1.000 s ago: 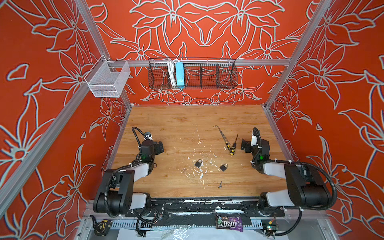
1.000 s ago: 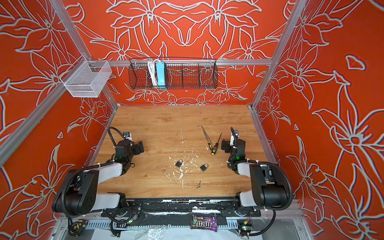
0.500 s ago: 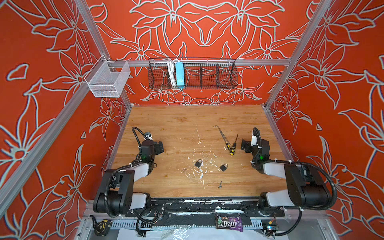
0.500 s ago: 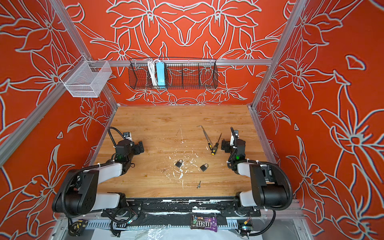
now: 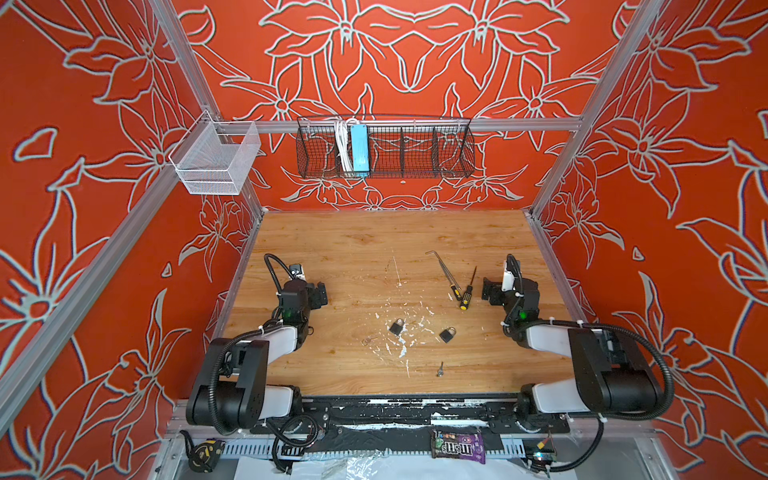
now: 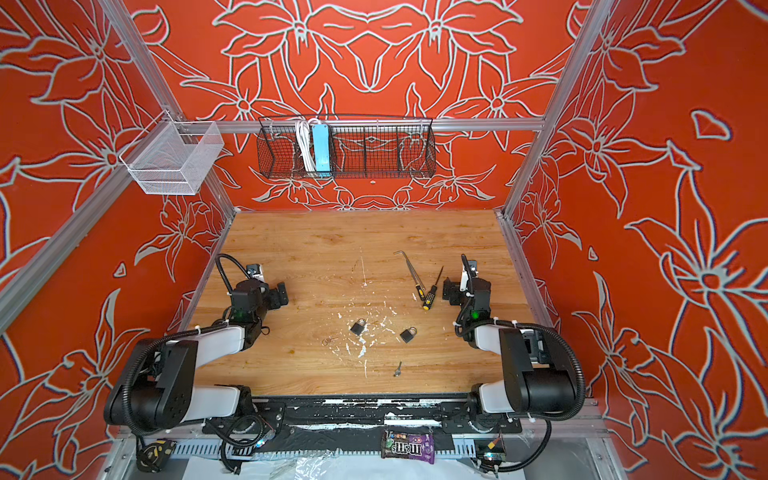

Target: Unlock with the key

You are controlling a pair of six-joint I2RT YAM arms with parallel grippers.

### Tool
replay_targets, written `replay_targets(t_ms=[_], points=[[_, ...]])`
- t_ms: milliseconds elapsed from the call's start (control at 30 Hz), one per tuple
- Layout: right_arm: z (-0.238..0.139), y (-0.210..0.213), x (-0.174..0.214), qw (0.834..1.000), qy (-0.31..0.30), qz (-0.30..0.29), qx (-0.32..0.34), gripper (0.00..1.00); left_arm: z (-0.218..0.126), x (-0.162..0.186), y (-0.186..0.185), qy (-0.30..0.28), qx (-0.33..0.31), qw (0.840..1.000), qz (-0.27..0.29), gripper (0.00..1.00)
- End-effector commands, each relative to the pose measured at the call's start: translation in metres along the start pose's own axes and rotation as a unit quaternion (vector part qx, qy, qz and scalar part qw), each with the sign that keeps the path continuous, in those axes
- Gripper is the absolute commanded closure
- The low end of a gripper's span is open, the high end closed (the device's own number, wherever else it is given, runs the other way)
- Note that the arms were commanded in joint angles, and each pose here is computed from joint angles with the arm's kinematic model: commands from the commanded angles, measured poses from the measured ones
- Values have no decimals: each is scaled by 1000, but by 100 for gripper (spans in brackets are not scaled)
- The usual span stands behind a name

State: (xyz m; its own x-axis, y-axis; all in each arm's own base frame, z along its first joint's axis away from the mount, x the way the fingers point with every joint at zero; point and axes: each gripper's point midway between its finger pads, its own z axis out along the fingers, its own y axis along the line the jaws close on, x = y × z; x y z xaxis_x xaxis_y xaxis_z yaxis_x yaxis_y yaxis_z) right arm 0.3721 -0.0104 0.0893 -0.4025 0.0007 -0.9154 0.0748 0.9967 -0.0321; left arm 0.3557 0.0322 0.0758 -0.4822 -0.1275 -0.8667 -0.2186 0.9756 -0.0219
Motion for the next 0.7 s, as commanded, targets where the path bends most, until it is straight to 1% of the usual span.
replay_targets(t_ms=[0, 67, 167, 300, 367, 400, 433, 500, 533, 567, 600, 667], points=[[-5, 0, -10, 1000, -10, -2, 1, 2, -5, -22, -12, -4, 32, 999, 13, 3], [-10, -4, -16, 1000, -6, 2, 11, 3, -8, -28, -11, 9, 26, 1000, 10, 3], [-20, -8, -24, 1000, -9, 12, 20, 3, -18, -36, -9, 7, 24, 1000, 1, 3], [-41, -20, -40, 997, -4, 55, 46, 3, -42, -52, -8, -27, 32, 999, -22, 3], [-53, -17, -52, 996, -13, 80, 33, 3, -56, -59, -11, -40, 48, 997, -37, 3], [-58, -16, -56, 995, -17, 97, 29, 3, -68, -71, -10, -62, 52, 995, -57, 3], [-64, -18, -59, 991, -17, 131, 32, 3, -77, -77, -6, -73, 47, 992, -91, 3], [-78, -27, -60, 976, -5, 208, 57, 3, -90, -84, 0, -85, 43, 984, -151, 3], [-84, -25, -61, 975, -2, 216, 50, 3, -96, -87, -4, -90, 57, 981, -164, 3], [-88, -17, -64, 980, -4, 198, 24, 2, -101, -89, -8, -93, 73, 978, -171, 3], [-92, -12, -66, 981, -6, 193, 9, 2, -106, -90, -10, -95, 85, 975, -184, 3], [-101, -17, -61, 968, -12, 248, 17, 3, -113, -88, -7, -107, 87, 966, -219, 3]])
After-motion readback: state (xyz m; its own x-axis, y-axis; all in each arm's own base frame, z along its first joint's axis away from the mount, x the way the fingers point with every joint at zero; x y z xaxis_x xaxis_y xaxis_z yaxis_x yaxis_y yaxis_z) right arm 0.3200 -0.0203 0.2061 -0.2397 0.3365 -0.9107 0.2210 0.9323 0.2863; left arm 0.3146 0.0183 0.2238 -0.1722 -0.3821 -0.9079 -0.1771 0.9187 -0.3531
